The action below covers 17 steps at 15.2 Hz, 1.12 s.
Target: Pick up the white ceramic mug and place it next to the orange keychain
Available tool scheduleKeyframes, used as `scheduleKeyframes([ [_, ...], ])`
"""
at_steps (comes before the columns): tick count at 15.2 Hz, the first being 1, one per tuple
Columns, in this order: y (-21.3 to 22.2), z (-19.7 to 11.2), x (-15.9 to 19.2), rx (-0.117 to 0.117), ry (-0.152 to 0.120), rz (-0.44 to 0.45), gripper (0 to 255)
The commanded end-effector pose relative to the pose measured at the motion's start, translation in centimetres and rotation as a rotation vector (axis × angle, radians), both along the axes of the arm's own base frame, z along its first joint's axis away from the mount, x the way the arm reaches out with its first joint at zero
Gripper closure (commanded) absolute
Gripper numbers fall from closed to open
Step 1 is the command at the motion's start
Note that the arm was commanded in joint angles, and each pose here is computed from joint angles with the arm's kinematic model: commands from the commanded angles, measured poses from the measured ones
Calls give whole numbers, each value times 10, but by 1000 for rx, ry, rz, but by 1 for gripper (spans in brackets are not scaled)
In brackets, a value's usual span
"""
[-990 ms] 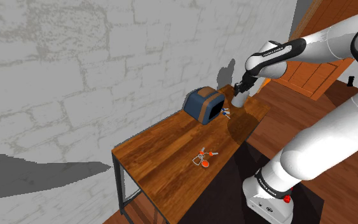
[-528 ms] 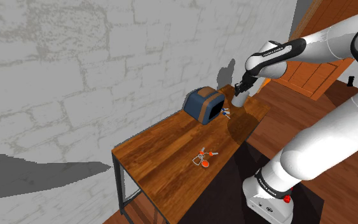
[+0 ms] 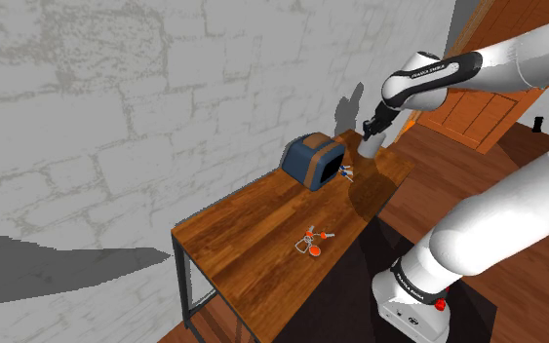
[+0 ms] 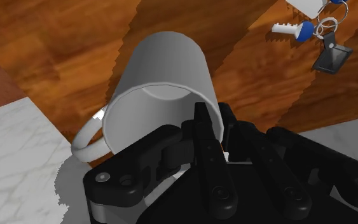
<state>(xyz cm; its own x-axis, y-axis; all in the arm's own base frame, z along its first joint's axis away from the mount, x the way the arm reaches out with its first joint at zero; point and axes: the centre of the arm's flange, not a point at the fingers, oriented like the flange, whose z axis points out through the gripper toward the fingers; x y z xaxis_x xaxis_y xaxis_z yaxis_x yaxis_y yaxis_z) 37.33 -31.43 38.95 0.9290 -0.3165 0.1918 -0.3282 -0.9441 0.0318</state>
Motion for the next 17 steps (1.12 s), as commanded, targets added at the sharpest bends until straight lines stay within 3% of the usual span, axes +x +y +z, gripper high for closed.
scheduleKeyframes([
  [1,0,11,-1,0,1,0,255],
  [17,0,95,-1,0,1,0,255],
])
